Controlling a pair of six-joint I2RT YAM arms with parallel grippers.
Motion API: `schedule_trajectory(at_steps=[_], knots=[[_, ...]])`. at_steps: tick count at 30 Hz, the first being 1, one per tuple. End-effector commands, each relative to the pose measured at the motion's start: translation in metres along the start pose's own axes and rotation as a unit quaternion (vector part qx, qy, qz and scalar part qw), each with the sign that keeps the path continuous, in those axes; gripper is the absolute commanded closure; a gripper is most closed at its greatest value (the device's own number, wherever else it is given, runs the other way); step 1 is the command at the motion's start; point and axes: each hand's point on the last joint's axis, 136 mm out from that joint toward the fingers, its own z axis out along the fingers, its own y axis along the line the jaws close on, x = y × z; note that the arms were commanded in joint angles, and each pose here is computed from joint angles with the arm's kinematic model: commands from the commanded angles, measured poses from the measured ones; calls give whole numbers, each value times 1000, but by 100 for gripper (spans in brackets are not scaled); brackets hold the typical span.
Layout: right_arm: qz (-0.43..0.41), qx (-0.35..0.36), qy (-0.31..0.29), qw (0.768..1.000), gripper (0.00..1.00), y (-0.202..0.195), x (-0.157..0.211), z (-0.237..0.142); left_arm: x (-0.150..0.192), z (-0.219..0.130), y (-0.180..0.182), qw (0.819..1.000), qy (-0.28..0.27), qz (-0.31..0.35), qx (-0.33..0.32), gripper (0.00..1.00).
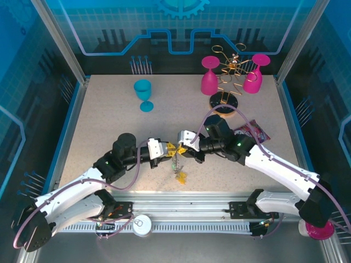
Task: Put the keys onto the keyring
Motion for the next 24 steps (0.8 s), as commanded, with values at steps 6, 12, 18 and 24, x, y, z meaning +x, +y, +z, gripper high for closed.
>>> schedule_trajectory(at_steps=[6,12,18,24], knots=[[-21,2,-23,1000,100,2,-23,-4,1,2,1,1000,22,1,9,82],[-12,-4,-30,999,100,6,-19,2,9,6,2,999,39,-8,9,88],[-10,-4,-35,999,100,7,-20,5,11,9,0,999,45,-15,20,100],[39,29,-49,998,81,-7,-16,-7,0,3,5,1000,7,2,-7,100]])
